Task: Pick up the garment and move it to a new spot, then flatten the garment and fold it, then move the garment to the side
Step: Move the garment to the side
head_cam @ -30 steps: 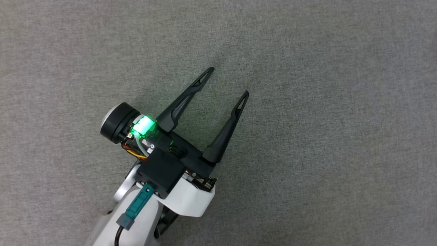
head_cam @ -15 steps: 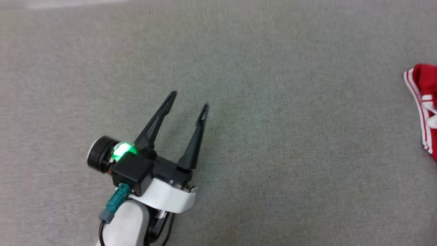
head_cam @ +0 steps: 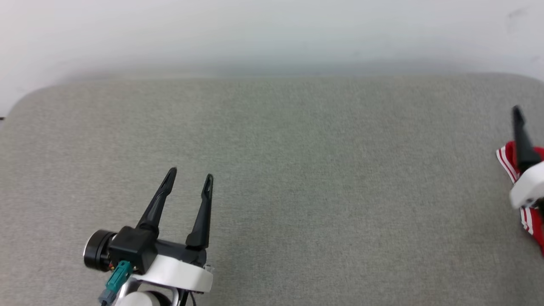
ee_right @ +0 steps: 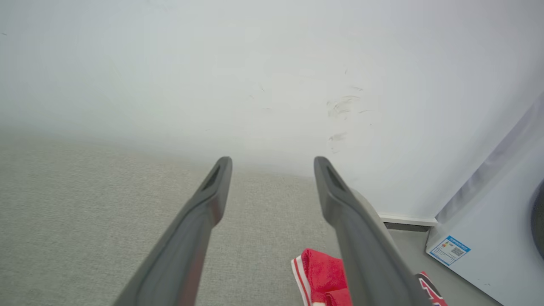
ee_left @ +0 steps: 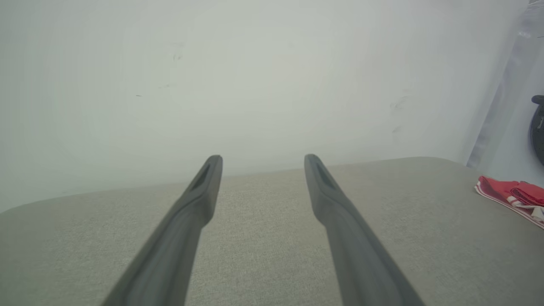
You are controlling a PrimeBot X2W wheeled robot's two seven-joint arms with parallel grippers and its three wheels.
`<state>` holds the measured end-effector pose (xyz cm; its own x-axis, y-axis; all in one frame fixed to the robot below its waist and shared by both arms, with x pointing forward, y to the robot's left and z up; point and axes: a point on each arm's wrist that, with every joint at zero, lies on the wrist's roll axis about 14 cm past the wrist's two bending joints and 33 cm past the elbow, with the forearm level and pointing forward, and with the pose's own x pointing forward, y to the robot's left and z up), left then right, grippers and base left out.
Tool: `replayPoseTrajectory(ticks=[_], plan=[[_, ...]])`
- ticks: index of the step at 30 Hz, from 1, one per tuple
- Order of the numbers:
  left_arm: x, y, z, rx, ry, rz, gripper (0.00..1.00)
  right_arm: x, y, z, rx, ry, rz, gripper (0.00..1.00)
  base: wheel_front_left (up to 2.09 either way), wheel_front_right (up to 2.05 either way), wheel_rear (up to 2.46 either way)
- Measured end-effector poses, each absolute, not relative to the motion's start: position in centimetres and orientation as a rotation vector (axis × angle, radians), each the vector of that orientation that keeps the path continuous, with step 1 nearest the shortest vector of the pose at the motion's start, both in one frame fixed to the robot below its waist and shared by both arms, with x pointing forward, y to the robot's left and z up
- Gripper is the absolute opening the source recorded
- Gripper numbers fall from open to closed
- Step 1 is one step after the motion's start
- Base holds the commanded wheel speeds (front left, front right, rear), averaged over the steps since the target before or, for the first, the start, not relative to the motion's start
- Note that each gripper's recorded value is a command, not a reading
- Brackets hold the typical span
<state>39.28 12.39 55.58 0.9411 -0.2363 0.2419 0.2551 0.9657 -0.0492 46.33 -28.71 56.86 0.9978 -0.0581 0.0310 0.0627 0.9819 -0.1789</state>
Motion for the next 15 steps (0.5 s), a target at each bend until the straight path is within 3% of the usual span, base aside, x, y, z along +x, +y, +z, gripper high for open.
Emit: replayPoseTrajectory(ticks=[7, 15], plan=[[36.9, 14.9, 55.7, -0.082, -0.239, -0.17, 1.0, 42.8, -23.3, 57.4, -0.027, -0.149, 0.016, 1.0, 0.0, 0.0, 0.0], [34.9, 17.1, 53.9, -0.09, -0.185, -0.091, 1.0, 39.2, -18.3, 54.5, 0.125, -0.17, 0.092, 1.0, 0.0, 0.0, 0.0]])
